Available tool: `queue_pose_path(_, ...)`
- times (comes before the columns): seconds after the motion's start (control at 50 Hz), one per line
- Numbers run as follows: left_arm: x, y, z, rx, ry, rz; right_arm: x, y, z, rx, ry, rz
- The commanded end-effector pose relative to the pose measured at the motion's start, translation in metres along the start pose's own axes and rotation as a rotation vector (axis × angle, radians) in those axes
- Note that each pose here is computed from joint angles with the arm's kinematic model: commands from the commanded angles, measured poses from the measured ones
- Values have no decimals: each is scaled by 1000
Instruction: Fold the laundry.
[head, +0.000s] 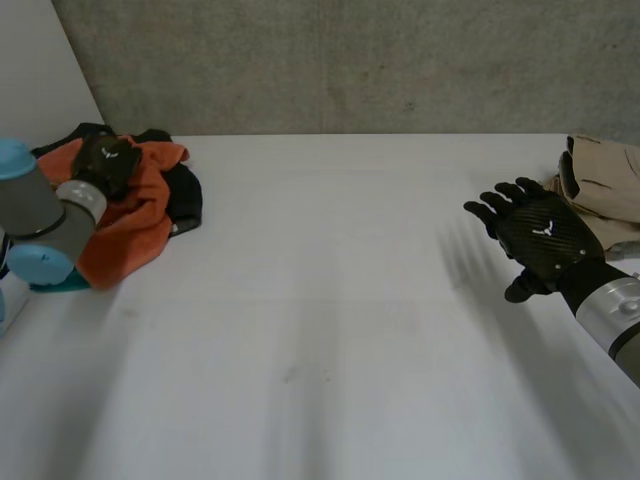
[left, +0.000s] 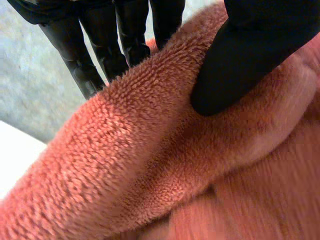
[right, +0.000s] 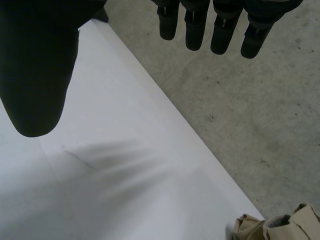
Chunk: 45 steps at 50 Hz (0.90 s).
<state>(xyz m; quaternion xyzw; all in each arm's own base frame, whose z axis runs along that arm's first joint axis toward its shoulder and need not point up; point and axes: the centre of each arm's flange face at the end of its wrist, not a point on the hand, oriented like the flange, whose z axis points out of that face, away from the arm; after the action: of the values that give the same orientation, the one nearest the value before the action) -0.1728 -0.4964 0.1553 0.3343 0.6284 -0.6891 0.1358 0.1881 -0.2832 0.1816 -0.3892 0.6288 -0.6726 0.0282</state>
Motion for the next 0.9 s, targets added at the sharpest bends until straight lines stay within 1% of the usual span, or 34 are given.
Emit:
queue_pose_path(0.02, -2, -112, -42, 123, -27, -151, 10, -5, 1, -1, 48, -5)
queue_pose_path(0.04, 0, -137, -60, 158, -3, -236, 11, -5, 1, -4, 61, -7)
queue_pose_path(0.1, 12, -172, -90, 206, 60, -367, 20, -13, -1, -4, 119, -20)
queue_pose_path(0.12, 24, -193, -110, 237, 119, -457, 21, -14, -2, -7, 130, -20)
queue_pose_path(0.18, 47, -213, -138, 255, 227, -573, 24, -17, -4, -24, 155, -17)
queue_pose_path(0.2, 68, -218, -153, 242, 304, -630, 25, -17, -4, -28, 156, -15)
queue_pose_path(0.24, 91, -222, -165, 225, 382, -666, 25, -17, -4, -34, 159, -13)
queue_pose_path(0.26, 119, -224, -177, 198, 468, -689, 25, -17, -5, -41, 157, -11)
queue_pose_path(0.28, 138, -223, -185, 178, 520, -695, 25, -17, -5, -42, 156, -10)
queue_pose_path(0.3, 147, -223, -189, 170, 546, -693, 25, -17, -5, -44, 155, -9)
queue_pose_path(0.32, 174, -225, -203, 158, 625, -682, 25, -16, -5, -47, 157, -8)
queue_pose_path(0.38, 201, -229, -219, 163, 709, -672, 24, -14, -5, -53, 151, -4)
queue_pose_path(0.42, 199, -235, -218, 189, 719, -673, 23, -13, -5, -57, 149, -2)
queue_pose_path(0.52, 184, -244, -214, 217, 679, -682, 22, -12, -5, -62, 145, 1)
queue_pose_path(0.54, 172, -249, -213, 233, 650, -683, 22, -12, -4, -61, 145, 0)
queue_pose_path(0.58, 159, -249, -210, 239, 615, -686, 22, -13, -4, -57, 142, 0)
queue_pose_path(0.6, 143, -247, -205, 238, 566, -689, 22, -13, -4, -57, 142, -1)
queue_pose_path(0.66, 114, -244, -203, 241, 482, -685, 21, -16, -4, -59, 133, -2)
queue_pose_path(0.7, 102, -241, -203, 246, 447, -670, 17, -18, -5, -73, 114, 7)
queue_pose_path(0.72, 97, -239, -203, 245, 435, -658, 10, -20, -8, -96, 78, 26)
queue_pose_path(0.78, 91, -224, -207, 213, 404, -588, -3, -28, -13, -135, 8, 59)
queue_pose_path(0.8, 93, -214, -209, 192, 399, -534, -12, -34, -19, -170, -40, 84)
queue_pose_path(0.86, 98, -199, -213, 161, 398, -433, -28, -42, -29, -213, -115, 118)
queue_pose_path(0.88, 103, -188, -215, 139, 403, -363, -39, -47, -35, -235, -159, 154)
queue_pose_path(0.9, 104, -183, -215, 134, 402, -328, -44, -49, -37, -240, -175, 182)
